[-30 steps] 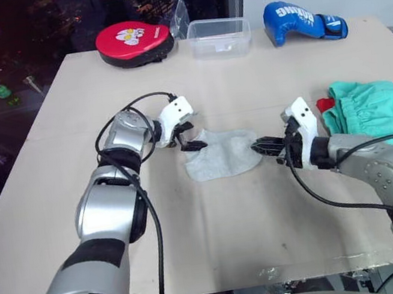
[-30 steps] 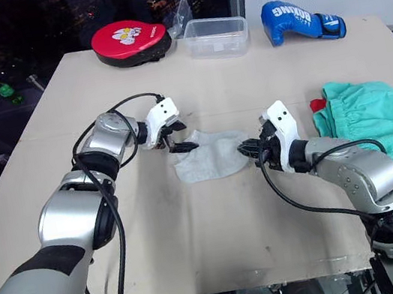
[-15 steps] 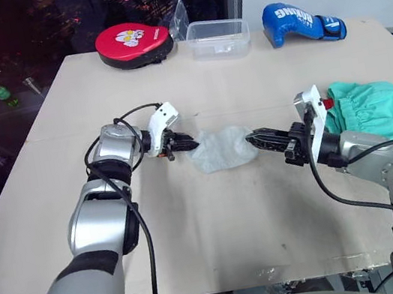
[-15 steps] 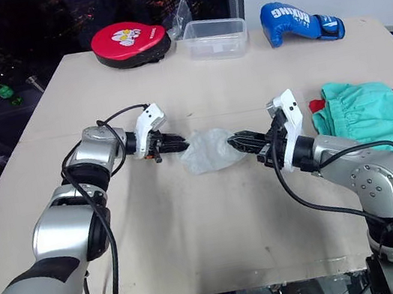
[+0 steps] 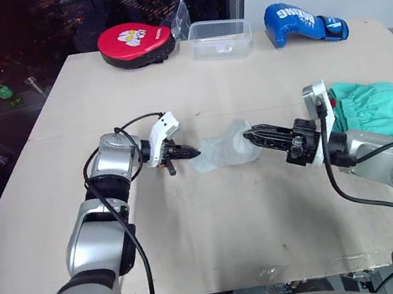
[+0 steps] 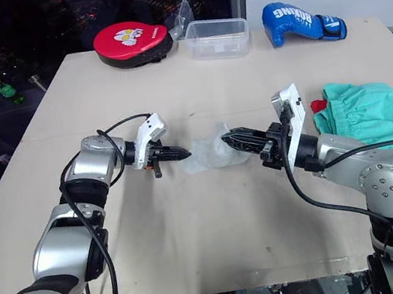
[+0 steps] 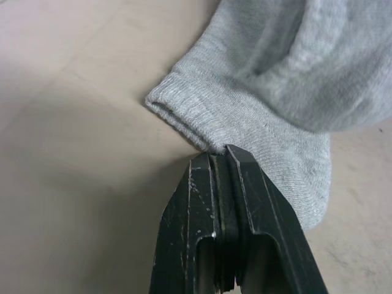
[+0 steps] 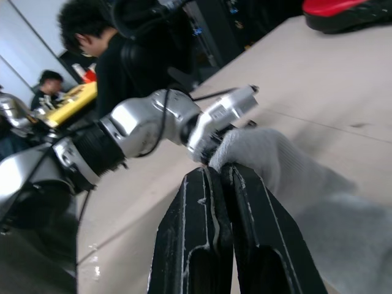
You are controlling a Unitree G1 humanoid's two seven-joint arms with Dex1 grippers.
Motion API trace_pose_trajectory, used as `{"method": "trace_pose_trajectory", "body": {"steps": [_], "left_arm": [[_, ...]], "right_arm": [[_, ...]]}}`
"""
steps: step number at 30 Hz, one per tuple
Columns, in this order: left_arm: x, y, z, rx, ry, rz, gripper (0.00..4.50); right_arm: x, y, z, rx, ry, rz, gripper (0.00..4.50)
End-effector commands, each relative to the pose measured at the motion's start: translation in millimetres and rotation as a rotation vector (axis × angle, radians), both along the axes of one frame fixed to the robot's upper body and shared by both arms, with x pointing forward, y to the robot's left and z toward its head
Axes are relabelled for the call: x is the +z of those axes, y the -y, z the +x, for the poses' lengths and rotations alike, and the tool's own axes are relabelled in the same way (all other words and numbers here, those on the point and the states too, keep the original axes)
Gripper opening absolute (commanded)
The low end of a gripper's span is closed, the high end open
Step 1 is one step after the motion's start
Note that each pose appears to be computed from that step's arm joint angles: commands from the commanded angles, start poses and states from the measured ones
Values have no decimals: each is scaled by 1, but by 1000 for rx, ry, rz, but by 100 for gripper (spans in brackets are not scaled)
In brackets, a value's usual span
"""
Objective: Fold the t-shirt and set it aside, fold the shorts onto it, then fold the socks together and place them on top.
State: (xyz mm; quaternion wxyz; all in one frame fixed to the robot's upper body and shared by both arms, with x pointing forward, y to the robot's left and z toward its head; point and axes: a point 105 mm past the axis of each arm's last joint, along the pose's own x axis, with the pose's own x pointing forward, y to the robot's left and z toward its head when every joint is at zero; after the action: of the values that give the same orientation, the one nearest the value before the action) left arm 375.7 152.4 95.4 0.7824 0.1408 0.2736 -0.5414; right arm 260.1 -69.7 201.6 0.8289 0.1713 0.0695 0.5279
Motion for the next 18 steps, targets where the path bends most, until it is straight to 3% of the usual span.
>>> {"method": "trace_pose_trajectory", "body": {"steps": [1,3,6,9,10,12,18], "left_arm": [[-37,1,-15,-11,-89,60,2],[-35,3,-16,-34,-60,49,2],[-32,2,-18,-61,-46,46,108],[-32,-7,-5,26,28,96,236],[-32,-10,-2,48,36,100,257],[-25,-16,4,93,64,81,352],[2,-29,16,186,143,-19,352]], "right_arm": [[27,-6,-10,55,89,62,0],[32,-12,-10,80,97,76,0],[39,-22,-9,116,107,91,0],[46,-33,-7,155,116,109,0],[48,-36,-7,170,116,114,0],[51,-45,-7,207,120,117,0],[58,-69,-1,270,130,120,0]]}}
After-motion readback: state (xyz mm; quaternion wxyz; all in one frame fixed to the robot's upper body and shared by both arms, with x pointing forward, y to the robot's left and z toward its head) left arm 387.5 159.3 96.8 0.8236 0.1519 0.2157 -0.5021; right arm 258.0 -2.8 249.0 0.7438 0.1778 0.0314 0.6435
